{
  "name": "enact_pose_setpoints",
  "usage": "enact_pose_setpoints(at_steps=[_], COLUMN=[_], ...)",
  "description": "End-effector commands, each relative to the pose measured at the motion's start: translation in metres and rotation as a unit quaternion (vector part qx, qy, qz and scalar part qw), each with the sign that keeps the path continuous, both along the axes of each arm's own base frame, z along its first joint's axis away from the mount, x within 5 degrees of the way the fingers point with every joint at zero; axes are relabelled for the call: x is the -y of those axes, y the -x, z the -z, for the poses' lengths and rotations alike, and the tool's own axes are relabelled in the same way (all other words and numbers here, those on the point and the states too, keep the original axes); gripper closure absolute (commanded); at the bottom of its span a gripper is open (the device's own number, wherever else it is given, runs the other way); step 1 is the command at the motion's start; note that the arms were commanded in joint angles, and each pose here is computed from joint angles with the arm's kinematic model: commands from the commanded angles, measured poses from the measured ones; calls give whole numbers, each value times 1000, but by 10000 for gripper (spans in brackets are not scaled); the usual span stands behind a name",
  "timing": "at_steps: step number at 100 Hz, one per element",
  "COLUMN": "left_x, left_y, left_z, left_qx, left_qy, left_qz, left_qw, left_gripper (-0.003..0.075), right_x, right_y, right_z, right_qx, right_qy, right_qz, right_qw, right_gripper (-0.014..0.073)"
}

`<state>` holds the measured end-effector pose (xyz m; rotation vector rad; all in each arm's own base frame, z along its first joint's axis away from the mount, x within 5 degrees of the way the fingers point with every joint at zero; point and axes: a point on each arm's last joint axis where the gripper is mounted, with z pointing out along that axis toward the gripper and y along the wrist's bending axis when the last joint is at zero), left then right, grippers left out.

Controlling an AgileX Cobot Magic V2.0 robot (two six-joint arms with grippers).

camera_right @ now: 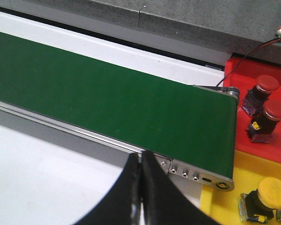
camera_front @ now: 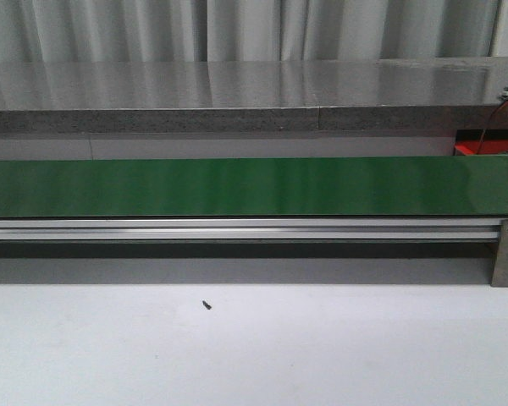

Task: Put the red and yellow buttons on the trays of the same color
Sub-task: 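Lower the open left gripper over a red button and grasp it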

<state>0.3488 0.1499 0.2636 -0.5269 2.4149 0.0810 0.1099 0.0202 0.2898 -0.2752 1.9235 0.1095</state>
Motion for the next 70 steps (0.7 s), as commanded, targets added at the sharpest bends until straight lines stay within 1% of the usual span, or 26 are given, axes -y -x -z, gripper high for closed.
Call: enact_pose_setpoints(at_steps=[1,12,38,70], left_x=[-7,-13,-21,-26], left_y=[-12,-25,-43,-51], left_z=[-16,-1,23,30], left_qx=[51,38,20,39], left_qy=[-14,-8,0,-10], left_qz=[-12,-12,-13,-17], left_qw=[999,999,1000,999], left_gripper=[174,174,174,174], right_x=[2,2,2,2], right_y=[-2,-2,-2,-2], right_z=[-13,-13,-13,-13], right_qx=[41,41,41,41], right_qy=[-9,-9,-9,-9], right_qz=[13,13,13,13], right_qw=[999,999,999,999], right_gripper=[691,691,691,691])
